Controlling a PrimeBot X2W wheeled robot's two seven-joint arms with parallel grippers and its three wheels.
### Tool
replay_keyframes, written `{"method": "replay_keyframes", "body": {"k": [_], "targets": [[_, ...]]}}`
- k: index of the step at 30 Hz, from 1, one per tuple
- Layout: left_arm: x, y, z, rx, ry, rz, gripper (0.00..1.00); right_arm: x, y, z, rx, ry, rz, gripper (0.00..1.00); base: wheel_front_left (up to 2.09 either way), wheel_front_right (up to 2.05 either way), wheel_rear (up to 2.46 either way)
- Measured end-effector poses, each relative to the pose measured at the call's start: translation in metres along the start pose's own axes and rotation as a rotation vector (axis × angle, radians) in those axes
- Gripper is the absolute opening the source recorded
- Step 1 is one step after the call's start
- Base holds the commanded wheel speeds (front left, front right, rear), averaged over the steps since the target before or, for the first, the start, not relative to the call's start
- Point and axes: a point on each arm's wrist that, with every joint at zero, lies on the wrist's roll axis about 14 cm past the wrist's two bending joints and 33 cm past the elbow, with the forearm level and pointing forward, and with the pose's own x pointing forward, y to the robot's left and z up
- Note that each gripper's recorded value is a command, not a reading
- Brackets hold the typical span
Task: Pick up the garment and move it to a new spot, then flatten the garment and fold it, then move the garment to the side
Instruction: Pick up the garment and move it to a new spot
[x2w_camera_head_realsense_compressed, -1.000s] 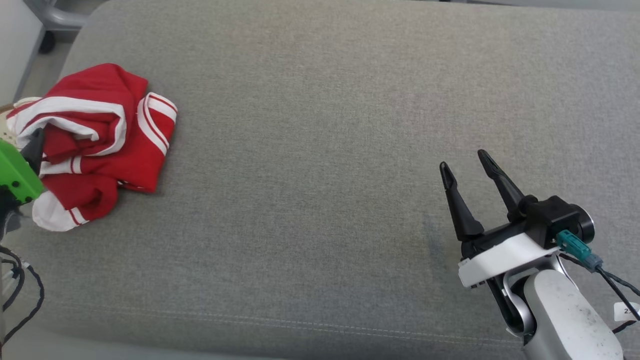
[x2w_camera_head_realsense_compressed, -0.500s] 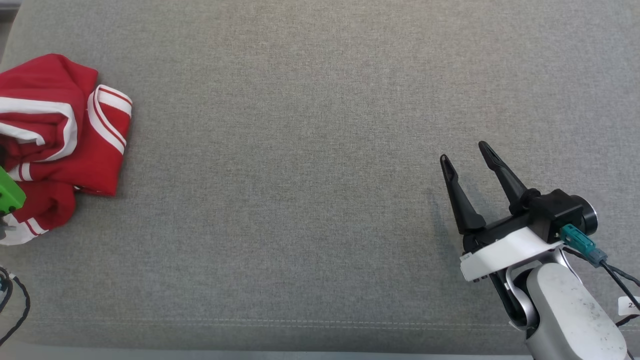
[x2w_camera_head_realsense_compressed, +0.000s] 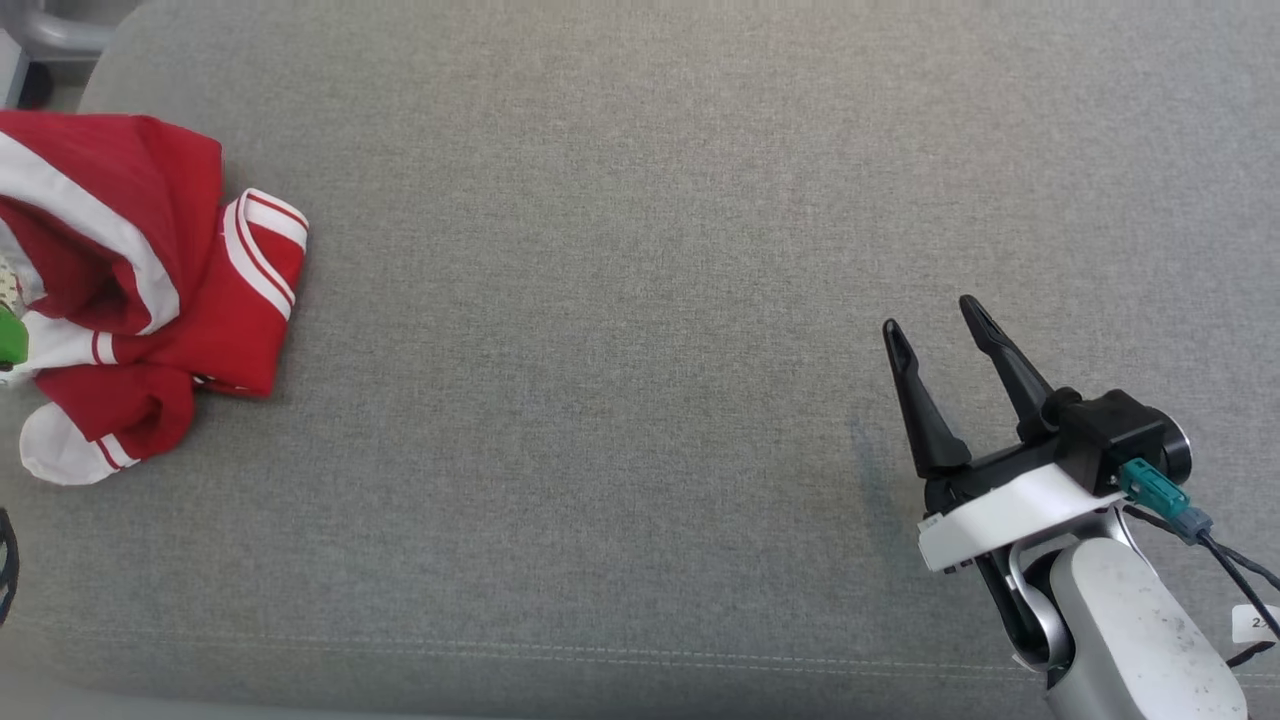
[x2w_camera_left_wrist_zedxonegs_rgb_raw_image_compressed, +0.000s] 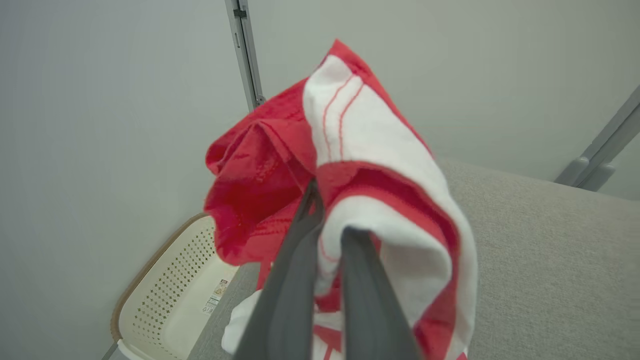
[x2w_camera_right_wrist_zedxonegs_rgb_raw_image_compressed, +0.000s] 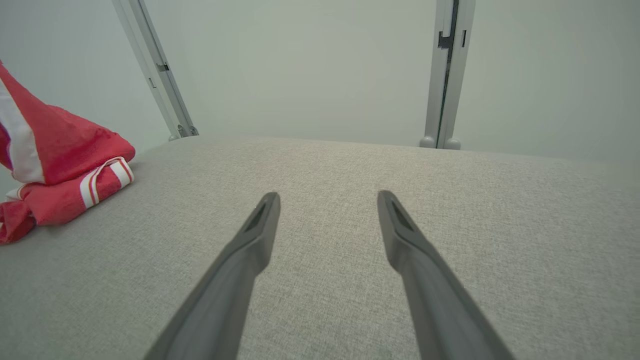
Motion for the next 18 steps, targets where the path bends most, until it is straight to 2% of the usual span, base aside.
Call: {"method": "replay_keyframes", "body": {"k": [8,18], "targets": [[-0.03,-0.022,0.05,0.016,-0.249,-0.038,0.0,-0.007,0.002,0.017,0.003,-0.04,-0.021,1.0,0.0,0.0,0.0],[-0.08,-0.083,0.054,0.067,-0.353,-0.151,0.0,-0.021,0.005,0.027,0.017,-0.066,-0.048,1.0,0.0,0.0,0.0]]}}
